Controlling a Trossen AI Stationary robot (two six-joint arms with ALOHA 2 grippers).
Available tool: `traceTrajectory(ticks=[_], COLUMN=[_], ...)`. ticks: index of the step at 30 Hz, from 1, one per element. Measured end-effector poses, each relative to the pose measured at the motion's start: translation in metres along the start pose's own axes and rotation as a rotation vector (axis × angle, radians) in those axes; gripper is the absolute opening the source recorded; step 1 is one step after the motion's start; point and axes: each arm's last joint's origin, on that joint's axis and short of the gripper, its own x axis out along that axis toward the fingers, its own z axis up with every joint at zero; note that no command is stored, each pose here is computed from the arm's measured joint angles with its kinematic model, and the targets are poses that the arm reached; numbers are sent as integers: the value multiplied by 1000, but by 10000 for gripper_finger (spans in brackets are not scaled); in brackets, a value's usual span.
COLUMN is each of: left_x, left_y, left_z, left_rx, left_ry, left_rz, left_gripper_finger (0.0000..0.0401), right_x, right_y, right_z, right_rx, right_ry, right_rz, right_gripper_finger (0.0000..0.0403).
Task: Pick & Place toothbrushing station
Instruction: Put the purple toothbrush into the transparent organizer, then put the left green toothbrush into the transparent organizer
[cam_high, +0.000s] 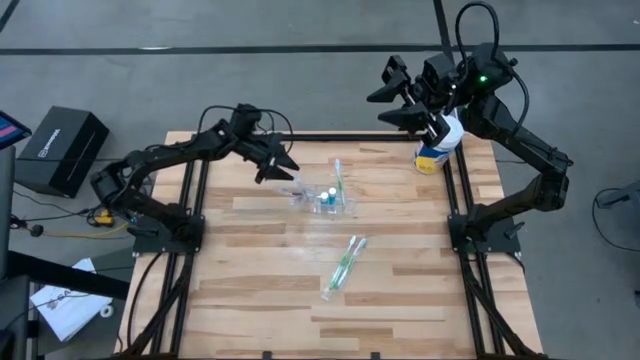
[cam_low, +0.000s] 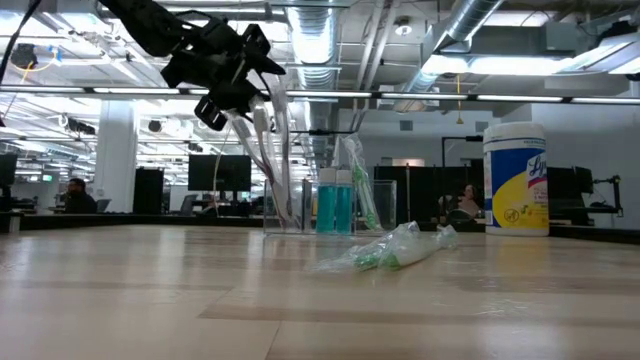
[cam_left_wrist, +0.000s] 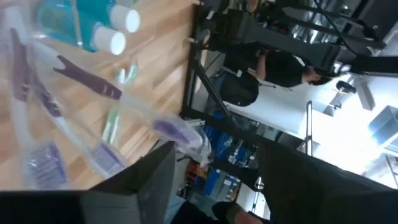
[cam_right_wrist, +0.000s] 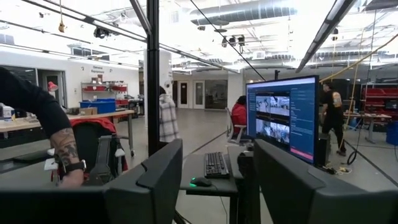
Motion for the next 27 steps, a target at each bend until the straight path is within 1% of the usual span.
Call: traceTrajectory(ticks=[3,5,11,14,17,20,24,27], left_x=[2,4,5,2,-3,-14,-40,-62], left_y=[3,5,9,8,-1,-26,-64,-88], left_z=[3,5,9,11,15,12,-4,-31], left_rx=[-13,-17,-34,-22,107,306,559,789], left_ry=[-1,0,3,0,-24,-110,-362,-561], left_rz=[9,14,20,9,-55,-181,-376,-482], left_gripper_finger=[245,254,259,259,253,242,226,216], right_x=[0,0,0,0,0,0,-2,-2], right_y=[0,0,0,0,0,0,-2,-9], right_z=[0,0,0,0,0,0,0,-3], right_rx=[0,1,1,1,1,1,5,11], right_ry=[0,0,1,1,1,1,6,0], right_rz=[0,1,2,3,2,0,-12,-79], right_gripper_finger=[192,194,190,187,185,183,182,182])
